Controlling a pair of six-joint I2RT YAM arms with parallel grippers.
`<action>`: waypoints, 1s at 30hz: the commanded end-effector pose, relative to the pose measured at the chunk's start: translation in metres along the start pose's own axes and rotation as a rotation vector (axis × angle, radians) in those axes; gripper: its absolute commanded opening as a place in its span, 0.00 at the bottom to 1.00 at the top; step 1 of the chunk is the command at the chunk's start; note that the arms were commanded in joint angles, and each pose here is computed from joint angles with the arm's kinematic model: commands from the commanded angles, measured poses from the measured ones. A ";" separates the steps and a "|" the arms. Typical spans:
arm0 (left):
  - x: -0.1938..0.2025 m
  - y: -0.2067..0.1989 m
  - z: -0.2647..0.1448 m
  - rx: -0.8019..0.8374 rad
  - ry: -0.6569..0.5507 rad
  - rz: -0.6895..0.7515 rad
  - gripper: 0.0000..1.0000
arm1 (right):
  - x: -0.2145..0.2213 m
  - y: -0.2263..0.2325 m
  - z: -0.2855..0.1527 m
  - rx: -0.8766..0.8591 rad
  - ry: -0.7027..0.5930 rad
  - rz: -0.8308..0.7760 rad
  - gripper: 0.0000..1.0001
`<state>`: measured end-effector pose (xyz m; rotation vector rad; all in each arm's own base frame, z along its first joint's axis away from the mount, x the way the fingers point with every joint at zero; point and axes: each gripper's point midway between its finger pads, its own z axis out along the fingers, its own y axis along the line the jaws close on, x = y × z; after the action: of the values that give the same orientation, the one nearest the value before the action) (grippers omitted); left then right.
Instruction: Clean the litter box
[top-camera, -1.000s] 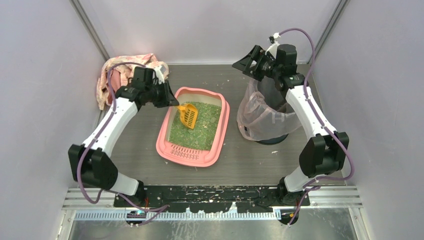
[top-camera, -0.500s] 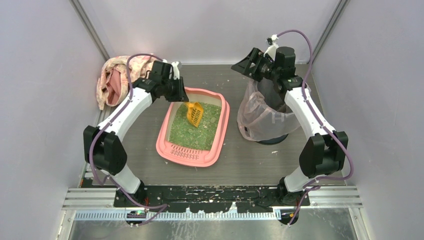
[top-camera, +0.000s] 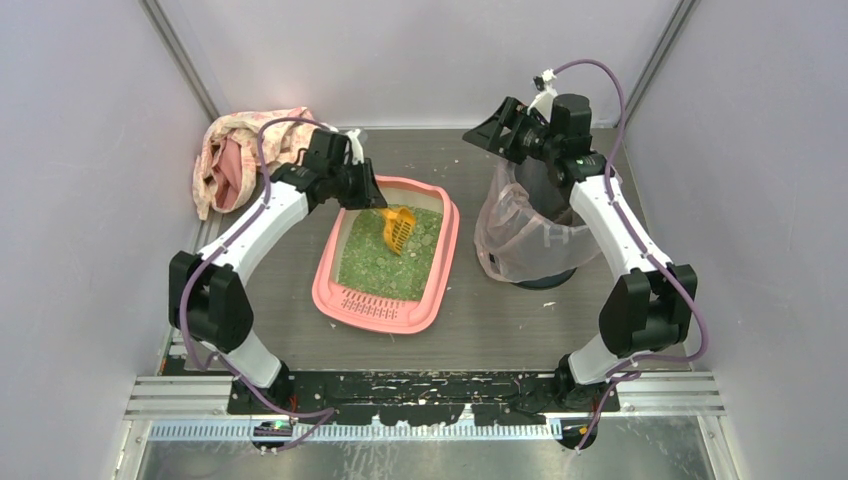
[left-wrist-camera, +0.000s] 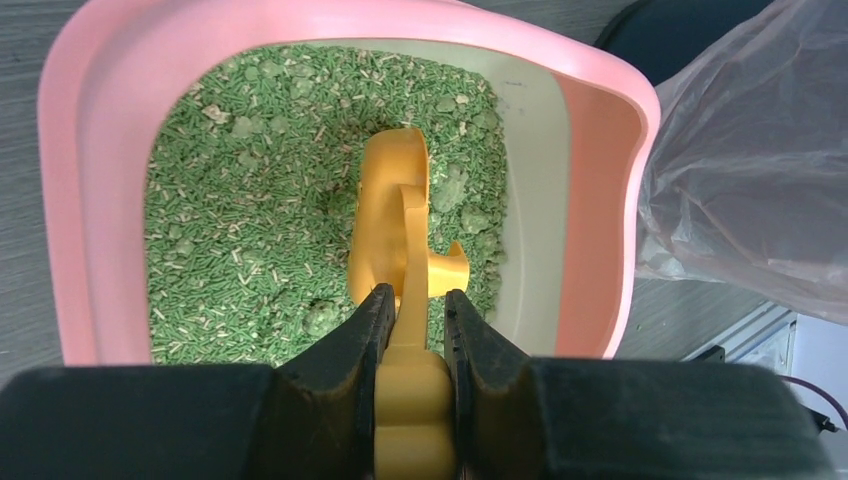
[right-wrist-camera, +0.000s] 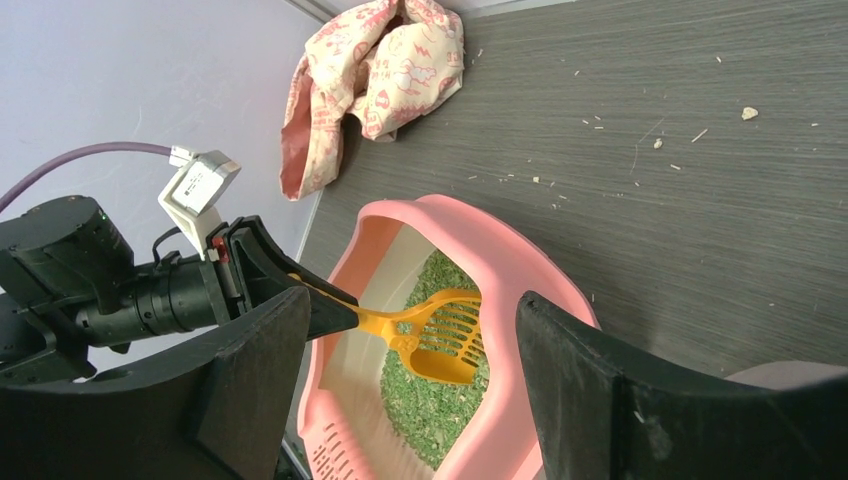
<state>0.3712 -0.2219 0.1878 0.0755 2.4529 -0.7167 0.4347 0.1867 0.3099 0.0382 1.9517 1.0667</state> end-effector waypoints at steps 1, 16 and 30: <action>0.013 -0.024 -0.007 0.070 0.013 -0.003 0.00 | -0.009 0.027 -0.019 -0.042 -0.028 -0.058 0.80; 0.041 -0.026 -0.002 0.163 0.039 -0.202 0.00 | -0.007 0.031 -0.026 -0.044 -0.024 -0.065 0.80; 0.031 0.002 -0.033 0.146 -0.045 -0.255 0.00 | -0.001 0.028 -0.022 -0.048 0.005 -0.060 0.80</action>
<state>0.3378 -0.2171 0.1652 -0.1983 2.4507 -0.9120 0.4160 0.1857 0.3164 0.0119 1.9750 1.0701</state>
